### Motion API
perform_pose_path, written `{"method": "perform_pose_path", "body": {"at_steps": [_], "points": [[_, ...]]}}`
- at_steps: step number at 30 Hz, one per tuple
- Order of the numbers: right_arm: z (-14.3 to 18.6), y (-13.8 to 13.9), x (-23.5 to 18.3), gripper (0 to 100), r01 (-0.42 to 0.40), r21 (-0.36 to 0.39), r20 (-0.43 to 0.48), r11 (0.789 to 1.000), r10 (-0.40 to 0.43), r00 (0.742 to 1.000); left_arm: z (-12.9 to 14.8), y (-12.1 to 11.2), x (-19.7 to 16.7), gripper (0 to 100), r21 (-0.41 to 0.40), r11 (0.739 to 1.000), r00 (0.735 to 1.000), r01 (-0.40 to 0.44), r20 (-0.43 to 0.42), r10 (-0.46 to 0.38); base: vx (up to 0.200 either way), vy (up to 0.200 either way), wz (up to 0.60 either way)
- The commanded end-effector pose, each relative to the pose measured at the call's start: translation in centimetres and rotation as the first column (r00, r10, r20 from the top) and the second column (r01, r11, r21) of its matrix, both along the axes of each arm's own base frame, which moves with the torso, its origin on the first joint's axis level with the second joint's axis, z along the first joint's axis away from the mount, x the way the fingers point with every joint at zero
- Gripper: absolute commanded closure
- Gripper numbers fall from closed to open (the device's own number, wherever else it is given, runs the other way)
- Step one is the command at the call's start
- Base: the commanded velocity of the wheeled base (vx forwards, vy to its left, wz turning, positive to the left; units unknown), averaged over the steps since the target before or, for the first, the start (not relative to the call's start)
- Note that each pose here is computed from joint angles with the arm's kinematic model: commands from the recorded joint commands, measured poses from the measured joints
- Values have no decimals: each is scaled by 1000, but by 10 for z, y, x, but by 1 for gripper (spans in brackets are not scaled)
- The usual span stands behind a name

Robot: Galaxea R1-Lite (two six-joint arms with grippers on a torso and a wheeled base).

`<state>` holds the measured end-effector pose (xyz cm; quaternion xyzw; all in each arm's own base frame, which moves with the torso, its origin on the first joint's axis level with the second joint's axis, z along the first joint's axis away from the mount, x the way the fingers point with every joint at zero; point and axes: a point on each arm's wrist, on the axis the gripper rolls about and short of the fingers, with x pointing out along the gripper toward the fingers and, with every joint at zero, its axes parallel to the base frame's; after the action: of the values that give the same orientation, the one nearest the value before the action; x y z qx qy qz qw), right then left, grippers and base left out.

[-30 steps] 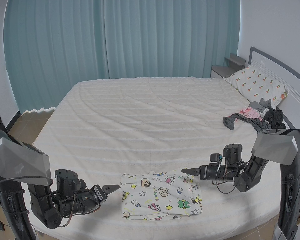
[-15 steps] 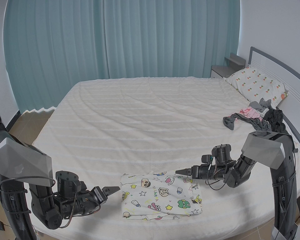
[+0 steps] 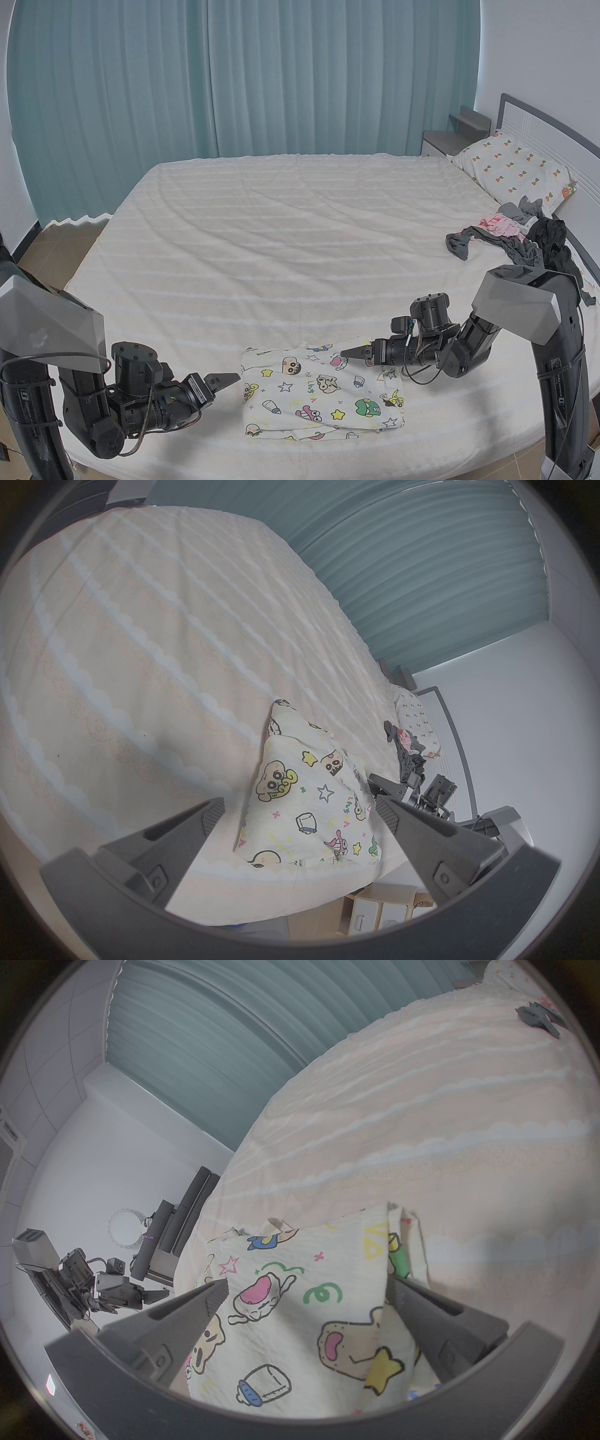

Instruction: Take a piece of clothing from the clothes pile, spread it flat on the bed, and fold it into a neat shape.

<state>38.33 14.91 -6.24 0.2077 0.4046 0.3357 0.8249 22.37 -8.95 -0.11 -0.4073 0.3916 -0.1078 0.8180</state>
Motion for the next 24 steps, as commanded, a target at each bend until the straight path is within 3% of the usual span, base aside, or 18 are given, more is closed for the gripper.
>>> {"method": "perform_pose_path", "body": {"at_steps": [1, 9, 12, 16, 24], "points": [[-2, 1, 0, 100, 0, 6, 0, 1000, 0, 1000, 0, 0, 0, 0, 2, 1000, 1000, 1, 0, -1, 0, 0, 0], [2, -4, 1, 100, 40, 22, -20, 999, -39, 999, -1, 0, 0, 0, 6, 1000, 1000, -1, -3, 1, 0, 0, 0], [12, -10, 2, 100, 106, 71, -21, 992, -105, 994, -1, 0, 0, 0, 7, 1000, 1000, -2, -2, 2, 0, 0, 0], [19, -20, 1, 100, 195, 169, -16, 966, -196, 981, -1, 0, 0, 0, 7, 1000, 1000, -2, -2, 2, 0, 0, 0], [13, -28, -8, 100, 217, 164, -45, 962, -213, 976, -1, 0, 0, 0, 7, 1000, 1000, -2, -2, 2, 0, 0, 0]]}}
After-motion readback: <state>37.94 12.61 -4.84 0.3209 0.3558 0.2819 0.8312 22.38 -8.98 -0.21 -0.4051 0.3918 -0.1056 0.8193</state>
